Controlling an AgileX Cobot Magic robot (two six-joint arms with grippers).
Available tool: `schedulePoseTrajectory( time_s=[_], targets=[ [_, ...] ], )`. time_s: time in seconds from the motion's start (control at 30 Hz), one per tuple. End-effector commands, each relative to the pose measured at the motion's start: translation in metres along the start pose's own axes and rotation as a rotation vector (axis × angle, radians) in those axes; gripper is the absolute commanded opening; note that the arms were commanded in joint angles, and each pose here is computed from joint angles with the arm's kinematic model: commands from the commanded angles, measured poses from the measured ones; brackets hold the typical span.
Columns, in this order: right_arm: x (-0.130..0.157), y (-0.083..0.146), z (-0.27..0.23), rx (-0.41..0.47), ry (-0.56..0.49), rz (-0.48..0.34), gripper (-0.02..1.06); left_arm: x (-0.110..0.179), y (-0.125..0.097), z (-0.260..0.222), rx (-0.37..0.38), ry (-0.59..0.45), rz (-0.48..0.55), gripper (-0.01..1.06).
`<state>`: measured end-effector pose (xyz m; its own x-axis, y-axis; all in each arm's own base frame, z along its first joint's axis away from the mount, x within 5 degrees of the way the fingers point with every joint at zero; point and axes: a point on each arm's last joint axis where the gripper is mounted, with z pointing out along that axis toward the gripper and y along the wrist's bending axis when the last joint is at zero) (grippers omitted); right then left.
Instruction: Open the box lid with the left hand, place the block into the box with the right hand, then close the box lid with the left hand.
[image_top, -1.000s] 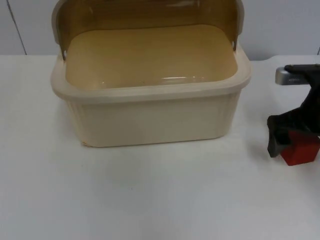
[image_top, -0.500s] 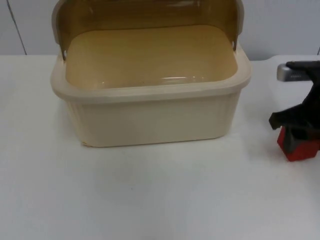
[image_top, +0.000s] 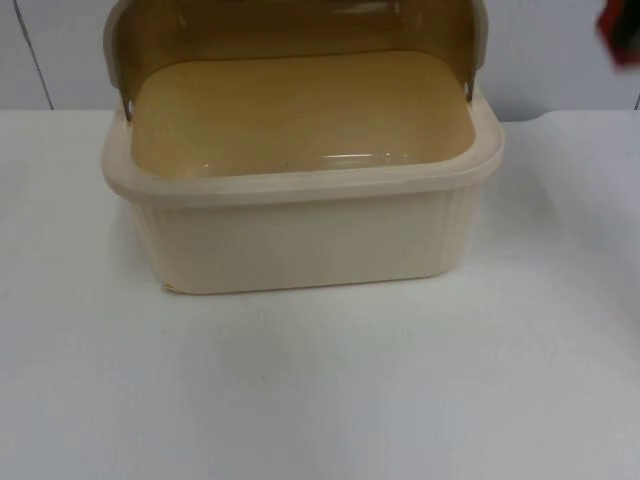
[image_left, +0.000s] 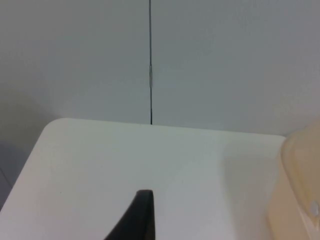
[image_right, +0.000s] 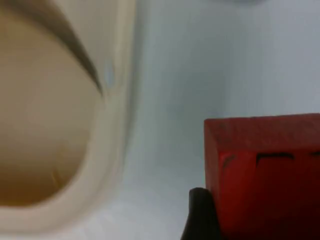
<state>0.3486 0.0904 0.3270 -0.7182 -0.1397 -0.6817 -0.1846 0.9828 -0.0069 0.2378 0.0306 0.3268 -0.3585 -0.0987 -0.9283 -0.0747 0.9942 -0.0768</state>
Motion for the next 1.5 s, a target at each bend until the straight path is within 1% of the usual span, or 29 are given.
schedulePoseTrajectory(
  time_s=[0.0, 0.03, 0.13, 0.17, 0.27, 0.37, 0.4, 0.5, 0.53, 0.57, 0.6, 0.67, 0.73, 0.77, 0.8, 0.83, 0.97, 1.0, 1.13, 1.17, 1.2, 1.23, 1.3, 1.37, 1.4, 1.47],
  targets=[
    [-0.022, 0.002, -0.054, -0.011, -0.134, -0.023, 0.0, 0.001, 0.001, 0.0, -0.007, 0.0, -0.005, 1.04],
    [-0.022, 0.002, -0.054, -0.011, -0.134, -0.023, 0.0, 0.001, 0.001, 0.0, -0.007, 0.0, -0.005, 1.04],
    [-0.028, 0.01, -0.096, -0.04, -0.258, -0.044, 0.0, 0.001, 0.001, 0.0, -0.01, -0.004, -0.005, 1.04],
    [-0.028, 0.013, -0.107, -0.051, -0.282, -0.051, 0.0, 0.001, 0.002, 0.0, -0.012, -0.007, -0.005, 1.04],
    [-0.026, 0.02, -0.121, -0.075, -0.306, -0.07, 0.0, 0.0, 0.002, 0.0, -0.016, -0.013, -0.005, 1.04],
    [-0.023, 0.041, -0.139, -0.141, -0.35, -0.135, 0.0, 0.0, 0.002, 0.0, -0.017, -0.015, -0.005, 1.04],
    [-0.023, 0.041, -0.139, -0.141, -0.35, -0.135, 0.0, 0.0, 0.002, 0.0, -0.017, -0.015, -0.005, 1.04],
    [-0.022, 0.066, -0.146, -0.213, -0.413, -0.225, 0.0, 0.0, 0.002, 0.0, -0.017, -0.015, -0.005, 1.04],
    [-0.021, 0.074, -0.146, -0.241, -0.447, -0.235, 0.0, 0.0, 0.002, 0.0, -0.017, -0.015, -0.005, 1.04],
    [-0.021, 0.074, -0.146, -0.241, -0.447, -0.235, 0.0, 0.0, 0.002, 0.0, -0.017, -0.015, -0.005, 1.04],
    [-0.02, 0.084, -0.147, -0.278, -0.478, -0.245, 0.0, 0.0, 0.002, 0.0, -0.017, -0.015, -0.005, 1.04],
    [-0.014, 0.099, -0.146, -0.337, -0.504, -0.258, 0.0, 0.0, 0.002, 0.0, -0.017, -0.015, -0.005, 1.04],
    [-0.005, 0.113, -0.137, -0.395, -0.501, -0.251, 0.0, 0.0, 0.002, 0.0, -0.017, -0.015, -0.005, 1.04],
    [0.001, 0.118, -0.13, -0.407, -0.489, -0.26, 0.0, 0.0, 0.002, 0.0, -0.017, -0.015, -0.005, 1.04],
    [0.001, 0.118, -0.13, -0.407, -0.489, -0.26, 0.0, 0.0, 0.002, 0.0, -0.017, -0.015, -0.005, 1.04],
    [0.009, 0.123, -0.119, -0.413, -0.467, -0.271, 0.0, 0.0, 0.002, 0.0, -0.017, -0.015, -0.005, 1.04],
    [0.041, 0.133, -0.065, -0.415, -0.389, -0.265, 0.0, 0.0, 0.002, 0.0, -0.017, -0.015, -0.005, 1.04],
    [0.041, 0.133, -0.065, -0.415, -0.389, -0.265, 0.0, 0.0, 0.002, 0.0, -0.017, -0.015, -0.005, 1.04],
    [0.056, 0.147, -0.013, -0.395, -0.274, -0.291, 0.0, 0.0, 0.002, 0.0, -0.017, -0.015, -0.005, 1.04],
    [0.056, 0.147, -0.013, -0.395, -0.274, -0.291, 0.0, 0.0, 0.002, 0.0, -0.017, -0.015, -0.005, 1.04],
    [0.056, 0.151, -0.002, -0.393, -0.261, -0.294, 0.0, 0.0, 0.002, 0.0, -0.017, -0.015, -0.005, 1.04],
    [0.055, 0.155, 0.006, -0.395, -0.267, -0.293, 0.0, 0.0, 0.002, 0.0, -0.017, -0.015, -0.005, 1.04],
    [0.054, 0.163, 0.025, -0.4, -0.311, -0.311, 0.0, 0.0, 0.002, 0.0, -0.017, -0.015, -0.005, 1.04],
    [0.057, 0.17, 0.045, -0.406, -0.34, -0.327, 0.0, 0.0, 0.002, 0.0, -0.017, -0.015, -0.005, 1.04],
    [0.057, 0.17, 0.045, -0.406, -0.34, -0.327, 0.0, 0.0, 0.002, 0.0, -0.017, -0.015, -0.005, 1.04],
    [0.063, 0.175, 0.064, -0.413, -0.347, -0.326, 0.0, 0.0, 0.002, 0.0, -0.018, -0.015, -0.001, 1.04]
  ],
)
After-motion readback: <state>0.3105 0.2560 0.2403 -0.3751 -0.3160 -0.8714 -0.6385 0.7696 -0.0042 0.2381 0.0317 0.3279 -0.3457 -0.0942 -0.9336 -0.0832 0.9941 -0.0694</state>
